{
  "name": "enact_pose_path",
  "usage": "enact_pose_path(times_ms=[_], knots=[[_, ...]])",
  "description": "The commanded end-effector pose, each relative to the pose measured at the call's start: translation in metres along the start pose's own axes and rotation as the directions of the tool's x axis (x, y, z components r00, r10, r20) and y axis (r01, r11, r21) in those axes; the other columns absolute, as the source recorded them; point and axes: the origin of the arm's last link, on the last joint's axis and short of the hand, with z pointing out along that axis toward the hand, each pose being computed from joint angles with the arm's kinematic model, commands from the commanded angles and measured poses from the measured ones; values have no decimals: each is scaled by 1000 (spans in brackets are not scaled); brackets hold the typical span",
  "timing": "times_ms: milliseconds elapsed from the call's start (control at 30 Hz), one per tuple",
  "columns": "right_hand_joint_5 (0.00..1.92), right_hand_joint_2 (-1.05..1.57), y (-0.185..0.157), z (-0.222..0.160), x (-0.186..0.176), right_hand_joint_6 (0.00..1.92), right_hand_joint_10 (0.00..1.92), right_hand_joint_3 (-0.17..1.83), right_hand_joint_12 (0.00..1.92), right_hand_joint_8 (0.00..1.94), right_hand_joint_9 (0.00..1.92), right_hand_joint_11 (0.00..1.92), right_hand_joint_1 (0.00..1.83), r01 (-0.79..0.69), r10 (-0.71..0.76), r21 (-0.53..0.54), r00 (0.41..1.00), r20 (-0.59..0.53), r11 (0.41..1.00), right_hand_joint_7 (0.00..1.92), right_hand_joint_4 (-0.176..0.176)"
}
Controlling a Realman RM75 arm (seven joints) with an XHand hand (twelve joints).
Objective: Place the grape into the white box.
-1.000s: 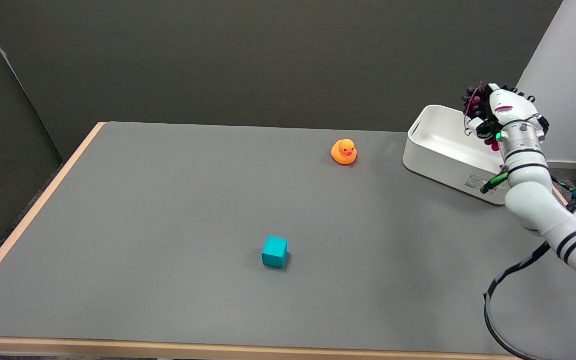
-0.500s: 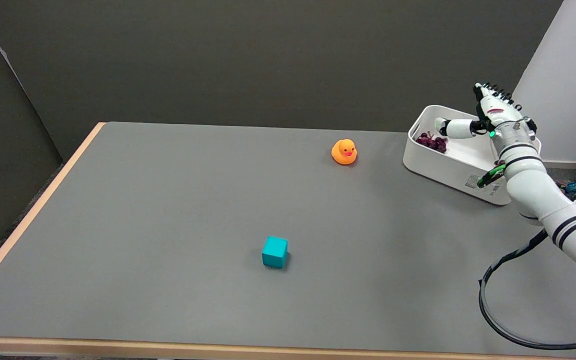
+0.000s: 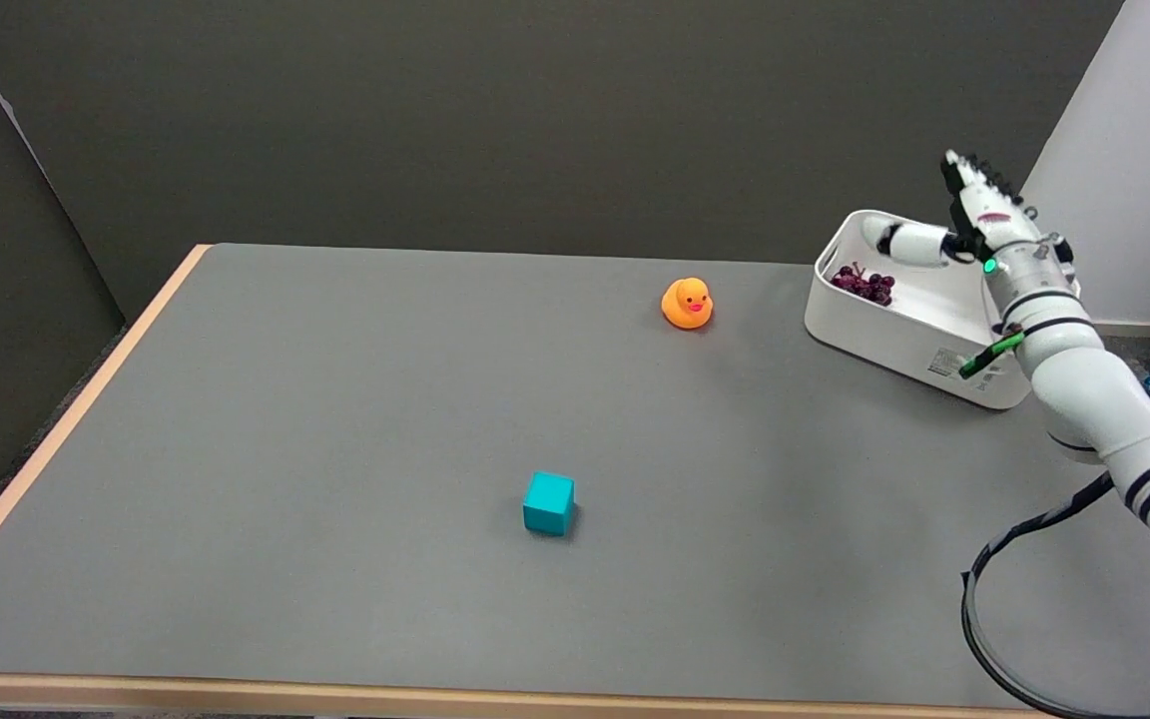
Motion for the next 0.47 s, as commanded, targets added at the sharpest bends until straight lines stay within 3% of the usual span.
enact_pose_path(times_ms=[33, 133, 467], knots=[[37, 599, -154, -108, 73, 105, -1, 887, 77, 9, -1, -1, 335, 86, 90, 509, 946, -311, 857, -1, -29], [47, 599, -152, -111, 57, 292, 81, 918, 247, 81, -1, -1, 331, -27, 183, 541, 954, -236, 841, 50, -23], [73, 623, -116, -134, 35, 356, 198, 923, 477, 181, -1, -1, 364, -221, 348, 494, 920, -181, 841, 53, -47]])
